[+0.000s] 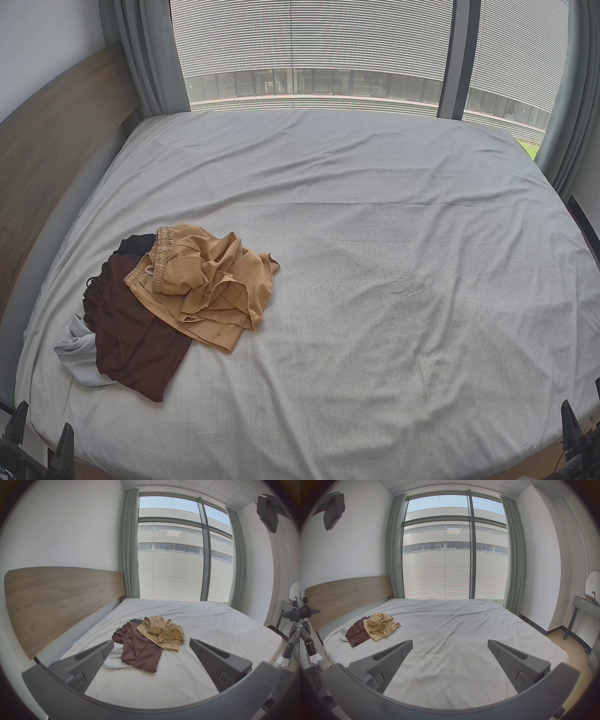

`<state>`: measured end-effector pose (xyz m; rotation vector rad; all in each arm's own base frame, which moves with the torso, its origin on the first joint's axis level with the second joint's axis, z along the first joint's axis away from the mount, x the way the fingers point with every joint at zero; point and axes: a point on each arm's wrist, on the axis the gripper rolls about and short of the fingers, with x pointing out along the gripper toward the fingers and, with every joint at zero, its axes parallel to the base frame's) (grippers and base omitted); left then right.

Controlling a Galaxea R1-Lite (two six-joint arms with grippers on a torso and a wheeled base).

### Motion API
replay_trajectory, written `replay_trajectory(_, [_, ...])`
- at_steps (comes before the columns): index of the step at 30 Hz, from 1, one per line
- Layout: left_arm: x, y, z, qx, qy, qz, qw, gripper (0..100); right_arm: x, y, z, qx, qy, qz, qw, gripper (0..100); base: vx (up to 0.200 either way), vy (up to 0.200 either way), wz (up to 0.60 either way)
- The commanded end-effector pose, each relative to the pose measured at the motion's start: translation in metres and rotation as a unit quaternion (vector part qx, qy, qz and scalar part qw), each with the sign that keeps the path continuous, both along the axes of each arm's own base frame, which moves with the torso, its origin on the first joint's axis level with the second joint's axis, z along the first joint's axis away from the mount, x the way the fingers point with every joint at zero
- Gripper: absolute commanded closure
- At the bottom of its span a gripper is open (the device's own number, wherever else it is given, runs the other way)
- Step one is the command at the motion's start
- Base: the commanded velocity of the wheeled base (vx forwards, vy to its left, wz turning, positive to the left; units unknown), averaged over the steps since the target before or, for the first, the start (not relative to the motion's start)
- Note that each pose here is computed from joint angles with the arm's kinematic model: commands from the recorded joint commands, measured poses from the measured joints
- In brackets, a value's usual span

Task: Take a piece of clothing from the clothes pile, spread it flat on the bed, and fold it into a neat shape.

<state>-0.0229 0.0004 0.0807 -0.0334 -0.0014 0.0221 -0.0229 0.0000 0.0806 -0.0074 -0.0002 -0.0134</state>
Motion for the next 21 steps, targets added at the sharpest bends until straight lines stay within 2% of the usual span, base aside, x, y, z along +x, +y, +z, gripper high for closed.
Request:
replay_trajectory(1, [0.0002,0.0000,-0.0047,-0.001,0.001,0.000,1.0000,0,0.0000,0.0000,-0.0049,-0.001,0.000,0.001,1.0000,0,0.000,0.000,0.00])
replay_trajectory(21, [0.0001,0.0002,-0.0046,0.001,0.000,0.006,1.0000,0,0.0000,0.0000,-0.0049,0.000,0.000,0.001,1.0000,0,0.000,0.000,0.00])
